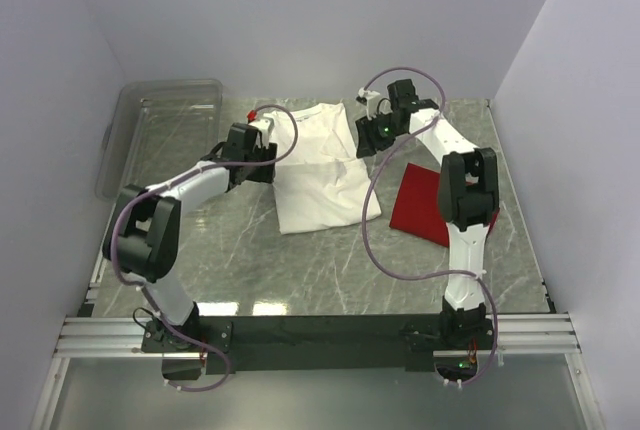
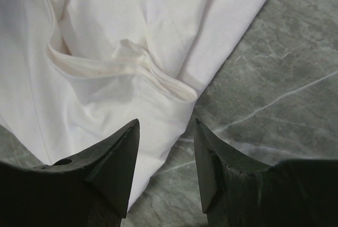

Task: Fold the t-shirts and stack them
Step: Fold the tshirt

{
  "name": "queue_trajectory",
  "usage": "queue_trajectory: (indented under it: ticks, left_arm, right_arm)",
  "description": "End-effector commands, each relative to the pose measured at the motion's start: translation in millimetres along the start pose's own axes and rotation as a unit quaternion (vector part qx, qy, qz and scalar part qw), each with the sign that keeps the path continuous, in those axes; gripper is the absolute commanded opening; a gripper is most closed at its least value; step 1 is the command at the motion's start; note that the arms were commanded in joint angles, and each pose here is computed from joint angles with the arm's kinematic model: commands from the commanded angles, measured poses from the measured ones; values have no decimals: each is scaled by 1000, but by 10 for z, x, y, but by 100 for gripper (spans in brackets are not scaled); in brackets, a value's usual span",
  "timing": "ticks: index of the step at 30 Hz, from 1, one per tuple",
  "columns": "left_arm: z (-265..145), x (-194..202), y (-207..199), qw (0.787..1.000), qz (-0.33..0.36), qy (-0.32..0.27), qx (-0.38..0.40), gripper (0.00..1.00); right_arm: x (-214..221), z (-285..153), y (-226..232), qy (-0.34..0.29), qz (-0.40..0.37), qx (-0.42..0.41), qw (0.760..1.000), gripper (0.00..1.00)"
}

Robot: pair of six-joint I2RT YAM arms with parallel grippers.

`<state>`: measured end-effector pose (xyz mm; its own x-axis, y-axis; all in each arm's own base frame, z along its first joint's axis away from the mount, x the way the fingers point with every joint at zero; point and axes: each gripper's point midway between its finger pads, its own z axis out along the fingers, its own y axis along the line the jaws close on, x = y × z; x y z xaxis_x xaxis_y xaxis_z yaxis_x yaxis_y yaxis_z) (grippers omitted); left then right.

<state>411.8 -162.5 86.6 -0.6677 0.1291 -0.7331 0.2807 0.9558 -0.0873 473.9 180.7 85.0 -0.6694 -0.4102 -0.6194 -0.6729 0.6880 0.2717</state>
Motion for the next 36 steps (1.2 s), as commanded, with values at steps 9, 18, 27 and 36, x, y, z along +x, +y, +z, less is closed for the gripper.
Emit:
queue_trajectory:
  ticks: [9,18,27,36]
  left_arm:
    - [277,-267,-30,998,-59,-9,18,56]
    - [463,-212,-32,998,-61,7,22,53]
    - [623,-184,-49,997,-68,23,36,35]
    - [608,-213,-48,996,-77,18,48,18]
  right_arm:
    - [-76,126,-164,16,38,17,999,52]
    - [-40,212,-184,24,43,13,999,50]
    - [-19,259,-196,31,49,11,998,48]
    - [28,346,-178,46,56,5,997,48]
